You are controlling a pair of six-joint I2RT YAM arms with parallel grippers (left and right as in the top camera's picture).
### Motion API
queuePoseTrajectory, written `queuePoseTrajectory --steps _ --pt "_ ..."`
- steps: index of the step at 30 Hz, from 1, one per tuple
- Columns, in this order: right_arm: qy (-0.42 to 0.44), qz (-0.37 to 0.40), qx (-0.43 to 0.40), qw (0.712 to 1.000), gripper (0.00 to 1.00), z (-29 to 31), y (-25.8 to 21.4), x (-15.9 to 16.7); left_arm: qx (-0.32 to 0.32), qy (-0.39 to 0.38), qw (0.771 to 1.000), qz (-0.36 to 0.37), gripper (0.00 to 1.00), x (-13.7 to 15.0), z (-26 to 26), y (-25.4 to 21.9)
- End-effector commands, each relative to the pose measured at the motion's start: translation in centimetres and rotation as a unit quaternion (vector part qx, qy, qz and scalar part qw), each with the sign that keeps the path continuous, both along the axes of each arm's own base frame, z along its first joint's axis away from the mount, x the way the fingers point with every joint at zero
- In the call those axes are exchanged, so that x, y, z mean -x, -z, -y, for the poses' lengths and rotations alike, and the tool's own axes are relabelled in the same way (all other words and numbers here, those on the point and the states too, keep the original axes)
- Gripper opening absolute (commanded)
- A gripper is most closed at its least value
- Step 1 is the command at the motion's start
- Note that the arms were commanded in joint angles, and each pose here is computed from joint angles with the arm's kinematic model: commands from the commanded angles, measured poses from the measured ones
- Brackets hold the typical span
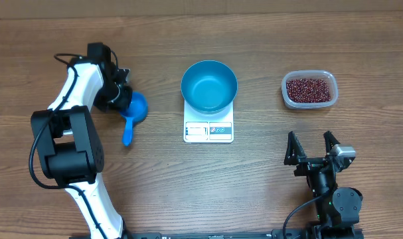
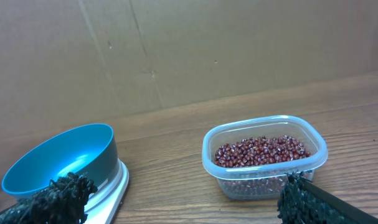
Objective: Scoop item into bowl and weigh 150g on scale
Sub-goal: 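Lift the blue scoop with the left gripper and carry it over the bowl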
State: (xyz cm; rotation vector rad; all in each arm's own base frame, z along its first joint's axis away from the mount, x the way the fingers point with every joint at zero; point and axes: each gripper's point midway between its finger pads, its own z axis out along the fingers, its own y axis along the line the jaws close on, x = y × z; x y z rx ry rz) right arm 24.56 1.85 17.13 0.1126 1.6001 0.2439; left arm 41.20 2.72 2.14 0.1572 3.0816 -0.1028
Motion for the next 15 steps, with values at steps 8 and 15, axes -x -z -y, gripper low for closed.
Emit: queuePoseTrajectory --steps 8,15 --pt "0.000 0.002 0.002 1.000 1.00 -0.1 0.2 0.0 -0.007 -0.023 0.992 0.127 0.04 -3.5 0.0 -15.0" --pt "0.000 0.002 0.002 1.000 1.00 -0.1 0.2 0.0 0.034 -0.087 0.975 0.199 0.04 -0.8 1.2 -23.0"
